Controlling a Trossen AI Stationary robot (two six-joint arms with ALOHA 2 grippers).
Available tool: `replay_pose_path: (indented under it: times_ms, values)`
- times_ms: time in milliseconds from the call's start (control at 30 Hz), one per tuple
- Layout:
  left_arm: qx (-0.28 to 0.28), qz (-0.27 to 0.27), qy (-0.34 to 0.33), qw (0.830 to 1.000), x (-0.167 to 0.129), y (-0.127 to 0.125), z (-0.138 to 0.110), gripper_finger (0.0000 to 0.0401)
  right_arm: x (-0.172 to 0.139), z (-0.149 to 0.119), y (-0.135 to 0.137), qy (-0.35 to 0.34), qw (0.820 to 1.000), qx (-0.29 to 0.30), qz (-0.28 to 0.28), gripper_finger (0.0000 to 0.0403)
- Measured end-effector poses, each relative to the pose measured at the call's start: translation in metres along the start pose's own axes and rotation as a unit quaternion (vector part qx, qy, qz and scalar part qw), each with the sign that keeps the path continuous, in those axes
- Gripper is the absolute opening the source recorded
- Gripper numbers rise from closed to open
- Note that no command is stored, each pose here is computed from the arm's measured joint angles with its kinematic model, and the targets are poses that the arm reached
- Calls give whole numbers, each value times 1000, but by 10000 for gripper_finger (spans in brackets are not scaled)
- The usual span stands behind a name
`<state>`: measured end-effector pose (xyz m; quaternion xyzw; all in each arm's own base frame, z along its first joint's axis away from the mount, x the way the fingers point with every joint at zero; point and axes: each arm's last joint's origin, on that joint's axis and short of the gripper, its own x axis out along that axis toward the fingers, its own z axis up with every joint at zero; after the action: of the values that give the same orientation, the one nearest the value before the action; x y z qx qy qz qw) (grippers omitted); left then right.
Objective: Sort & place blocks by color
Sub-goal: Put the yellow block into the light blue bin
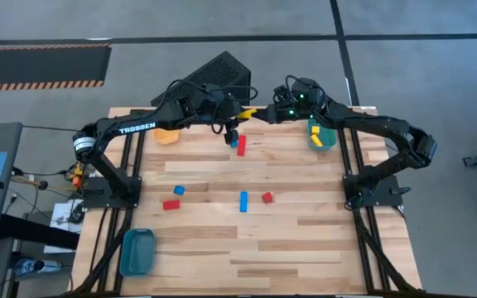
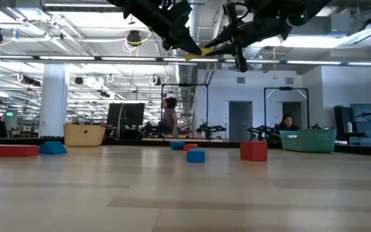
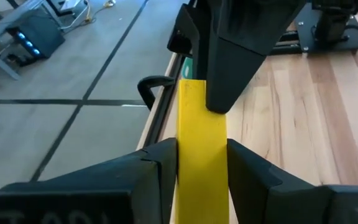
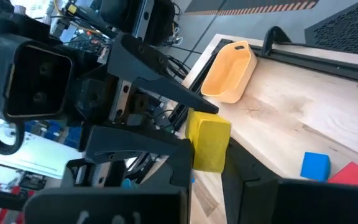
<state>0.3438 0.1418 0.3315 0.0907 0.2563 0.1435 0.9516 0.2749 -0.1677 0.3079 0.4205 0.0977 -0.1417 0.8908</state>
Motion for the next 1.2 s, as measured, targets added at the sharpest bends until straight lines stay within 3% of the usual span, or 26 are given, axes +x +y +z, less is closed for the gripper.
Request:
replay_pose_path:
  times_ms: [167,333,467,633,733,1067,1200]
  values:
    - [-31,7,-1,1000,-1,1,1,152,-11,3,-7,-23,997,-10,-67,50]
    - [-37,46,21,998,-1,2,-2,199,-38,3,-20,-28,977,-34,-210,50]
    - [-34,82,63,994,-1,3,-9,219,-60,-3,-39,6,932,-57,-357,50]
    - [-33,94,98,990,-2,7,-16,224,-79,-11,-65,93,858,-87,-497,50]
    - [-34,96,104,989,-3,9,-18,224,-82,-15,-76,130,839,-79,-522,51]
    - [-35,110,116,987,-3,12,-20,224,-89,-50,-112,188,810,-44,-553,51]
    - [-36,114,122,985,-4,14,-22,224,-89,-67,-122,207,807,-22,-552,51]
